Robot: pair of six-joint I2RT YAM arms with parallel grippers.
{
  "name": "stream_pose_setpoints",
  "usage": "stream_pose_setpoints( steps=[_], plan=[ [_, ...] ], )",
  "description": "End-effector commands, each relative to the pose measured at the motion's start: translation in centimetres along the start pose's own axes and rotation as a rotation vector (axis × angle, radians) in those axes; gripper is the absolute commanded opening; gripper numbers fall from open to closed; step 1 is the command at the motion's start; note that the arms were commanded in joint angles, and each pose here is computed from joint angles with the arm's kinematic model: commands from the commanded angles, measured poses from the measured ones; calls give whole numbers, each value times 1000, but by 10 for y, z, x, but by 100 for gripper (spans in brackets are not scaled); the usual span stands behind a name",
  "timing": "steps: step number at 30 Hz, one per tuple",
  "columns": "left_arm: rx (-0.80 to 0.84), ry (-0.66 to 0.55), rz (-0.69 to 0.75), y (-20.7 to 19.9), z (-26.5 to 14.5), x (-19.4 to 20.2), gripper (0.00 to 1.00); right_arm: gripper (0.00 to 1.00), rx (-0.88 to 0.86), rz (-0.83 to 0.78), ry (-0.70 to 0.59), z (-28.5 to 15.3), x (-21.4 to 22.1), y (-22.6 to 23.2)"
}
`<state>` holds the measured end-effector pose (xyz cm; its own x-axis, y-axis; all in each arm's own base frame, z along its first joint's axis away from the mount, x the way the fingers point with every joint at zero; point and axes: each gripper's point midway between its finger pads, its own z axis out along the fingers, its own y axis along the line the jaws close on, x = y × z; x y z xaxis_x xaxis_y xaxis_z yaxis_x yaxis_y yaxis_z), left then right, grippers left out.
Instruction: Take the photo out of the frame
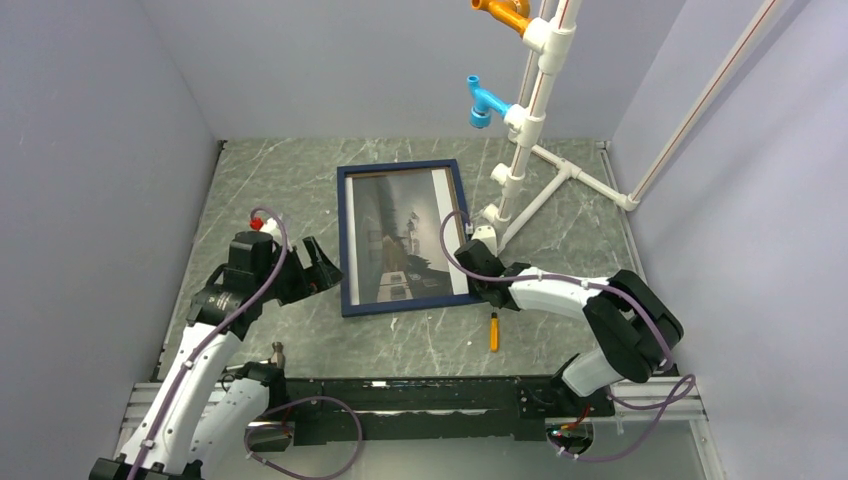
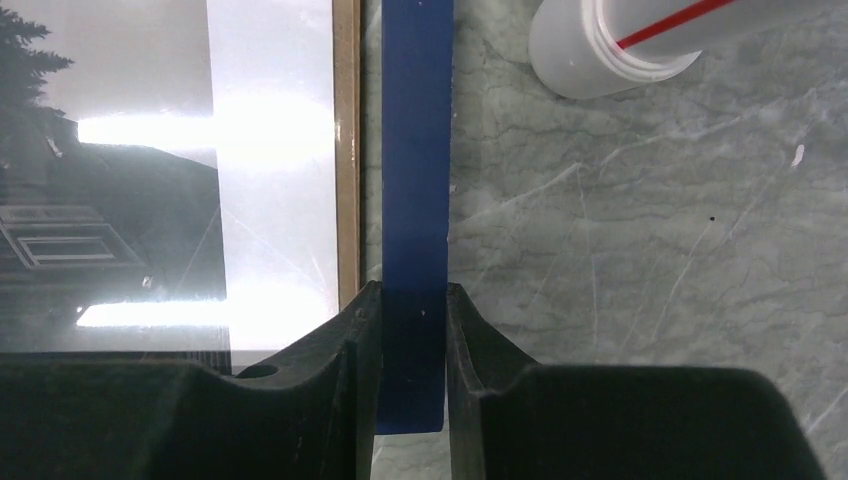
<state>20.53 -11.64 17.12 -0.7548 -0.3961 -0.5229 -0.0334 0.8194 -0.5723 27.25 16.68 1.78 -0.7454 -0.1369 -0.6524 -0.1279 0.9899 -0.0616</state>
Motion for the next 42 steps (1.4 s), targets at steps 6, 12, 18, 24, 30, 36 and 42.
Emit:
stream_pose_setpoints(
  steps=[6,12,18,24,30,36,42],
  plan=[
    [59,-35,30,-17,-13,-11,98,27,12,24,-19,-13,-14,-1],
    [81,-30,22,-21,-12,-9,98,20,-3,14,-7,-2,-9,4],
    [63,-86,46,-26,-32,-22,98,0,34,-25,-107,-28,-55,5],
    [80,-139,49,-35,-47,-32,98,0,2,-93,-152,-52,-95,32],
    [71,-177,54,-37,-62,-37,99,0,-52,-75,-107,-47,-112,73],
    [41,-211,64,-34,-74,-41,99,0,-146,-89,-130,-43,-126,149],
    [17,-226,54,-28,-80,-37,99,0,-244,-42,-161,-36,-145,222]
  ],
)
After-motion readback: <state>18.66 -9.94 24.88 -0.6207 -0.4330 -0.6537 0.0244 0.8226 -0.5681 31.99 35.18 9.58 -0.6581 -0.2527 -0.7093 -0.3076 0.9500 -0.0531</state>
